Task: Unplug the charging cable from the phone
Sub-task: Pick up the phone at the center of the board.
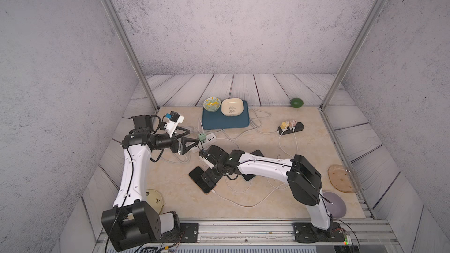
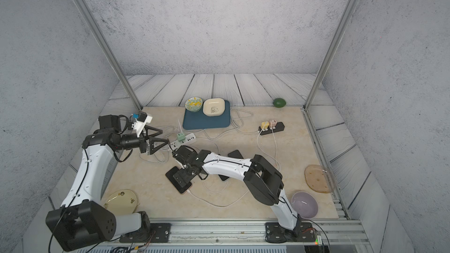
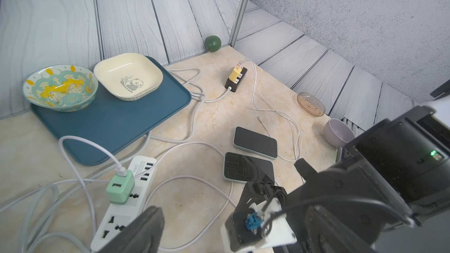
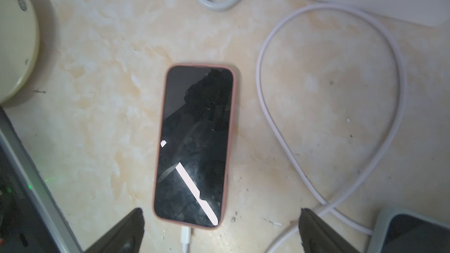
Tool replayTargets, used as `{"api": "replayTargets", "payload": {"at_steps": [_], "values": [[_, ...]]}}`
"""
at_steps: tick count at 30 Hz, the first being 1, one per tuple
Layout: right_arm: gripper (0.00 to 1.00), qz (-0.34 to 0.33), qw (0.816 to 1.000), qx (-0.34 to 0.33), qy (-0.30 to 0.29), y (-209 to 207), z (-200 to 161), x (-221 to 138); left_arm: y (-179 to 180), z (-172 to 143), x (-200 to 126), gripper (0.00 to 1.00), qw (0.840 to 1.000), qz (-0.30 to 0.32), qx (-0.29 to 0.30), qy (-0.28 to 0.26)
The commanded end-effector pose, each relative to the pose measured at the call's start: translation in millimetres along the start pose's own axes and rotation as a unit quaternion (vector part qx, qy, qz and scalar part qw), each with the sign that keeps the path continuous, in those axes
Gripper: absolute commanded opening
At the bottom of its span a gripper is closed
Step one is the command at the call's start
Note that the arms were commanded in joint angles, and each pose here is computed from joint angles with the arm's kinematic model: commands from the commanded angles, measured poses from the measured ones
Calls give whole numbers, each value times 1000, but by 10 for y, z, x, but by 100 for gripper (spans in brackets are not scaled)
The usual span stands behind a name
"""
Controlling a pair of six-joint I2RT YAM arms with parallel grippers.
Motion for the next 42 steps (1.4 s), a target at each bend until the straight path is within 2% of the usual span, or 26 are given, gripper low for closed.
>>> {"api": "replayTargets", "payload": {"at_steps": [1, 10, 28, 42], "values": [[99, -17, 1000, -18, -19, 39, 9, 150, -62, 83, -104, 98, 1000, 10, 19, -15], [99, -28, 997, -44, -50, 139, 1, 320, -26, 24, -193, 98, 998, 42, 35, -3], [99, -10, 998, -60, -23, 296, -60, 622, 147, -302, -321, 98, 995, 94, 21, 8], [98, -20, 998, -63, 3, 316, -149, 774, 207, -349, -335, 98, 995, 95, 11, 5]]}}
Point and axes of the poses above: each gripper's point midway between its finger pads, its own x axis out along the fingers, its own y axis along the line the jaws close on, z = x × y, the point moved 10 cm from there along -x, back along the fingers, and after that the axes turned 12 degrees about -x, right-handed, at the moved point
